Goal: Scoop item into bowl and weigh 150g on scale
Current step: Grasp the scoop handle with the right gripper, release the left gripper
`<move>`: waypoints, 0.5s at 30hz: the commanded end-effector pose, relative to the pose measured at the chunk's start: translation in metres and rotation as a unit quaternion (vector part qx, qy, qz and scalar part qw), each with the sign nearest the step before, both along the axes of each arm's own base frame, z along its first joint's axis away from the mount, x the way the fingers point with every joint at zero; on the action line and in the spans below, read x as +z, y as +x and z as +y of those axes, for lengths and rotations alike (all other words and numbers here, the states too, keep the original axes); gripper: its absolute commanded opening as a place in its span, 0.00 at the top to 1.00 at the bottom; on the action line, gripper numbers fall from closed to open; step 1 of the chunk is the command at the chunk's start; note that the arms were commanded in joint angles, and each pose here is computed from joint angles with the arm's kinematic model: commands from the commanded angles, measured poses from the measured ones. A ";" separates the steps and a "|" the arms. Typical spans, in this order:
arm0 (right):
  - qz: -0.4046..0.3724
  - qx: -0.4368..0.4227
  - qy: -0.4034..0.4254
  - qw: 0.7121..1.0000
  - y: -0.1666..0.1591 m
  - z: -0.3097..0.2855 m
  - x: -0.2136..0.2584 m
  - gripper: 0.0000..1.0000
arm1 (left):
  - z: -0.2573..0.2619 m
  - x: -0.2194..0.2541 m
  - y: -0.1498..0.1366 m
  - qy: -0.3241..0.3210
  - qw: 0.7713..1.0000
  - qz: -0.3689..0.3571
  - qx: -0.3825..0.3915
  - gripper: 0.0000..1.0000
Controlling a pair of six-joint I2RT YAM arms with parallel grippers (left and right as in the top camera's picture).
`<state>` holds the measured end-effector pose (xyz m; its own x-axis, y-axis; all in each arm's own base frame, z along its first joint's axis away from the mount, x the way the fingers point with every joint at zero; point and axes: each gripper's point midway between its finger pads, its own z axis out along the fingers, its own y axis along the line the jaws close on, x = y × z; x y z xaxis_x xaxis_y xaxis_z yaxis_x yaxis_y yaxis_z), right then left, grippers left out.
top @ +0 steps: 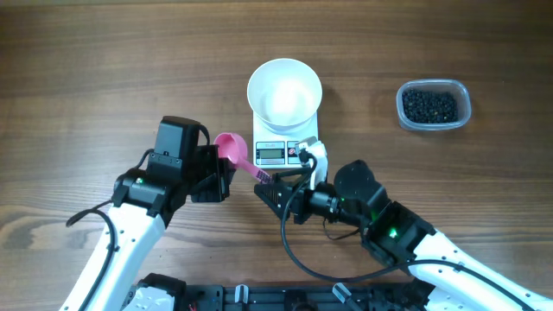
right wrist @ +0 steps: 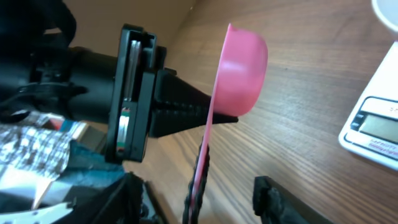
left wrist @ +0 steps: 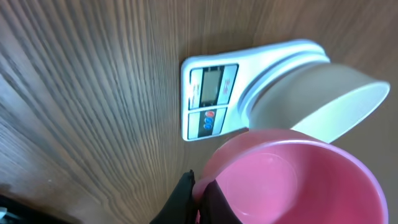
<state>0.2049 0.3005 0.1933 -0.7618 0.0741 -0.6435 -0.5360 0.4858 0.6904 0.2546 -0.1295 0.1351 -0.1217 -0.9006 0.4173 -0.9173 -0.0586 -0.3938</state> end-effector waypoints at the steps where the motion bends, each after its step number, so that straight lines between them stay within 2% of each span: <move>1: -0.014 -0.058 0.007 0.998 0.017 -0.002 0.012 0.42 | -0.009 -0.001 -0.003 0.004 1.000 -0.001 -0.013 0.96; 8: -0.021 -0.061 0.019 0.998 0.019 -0.001 0.018 0.56 | -0.015 -0.001 -0.006 0.007 1.000 -0.004 -0.025 0.96; 15: -0.021 -0.056 0.020 0.998 0.016 0.001 0.018 0.58 | -0.019 0.005 0.003 -0.001 0.999 -0.026 -0.025 0.96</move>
<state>0.2192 0.2980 0.2018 -0.7322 0.1647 -0.6608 -0.5035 0.5226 0.6881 0.2528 -0.1478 0.1392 -0.1938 -0.8887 0.4156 -0.9042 -0.0026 -0.4271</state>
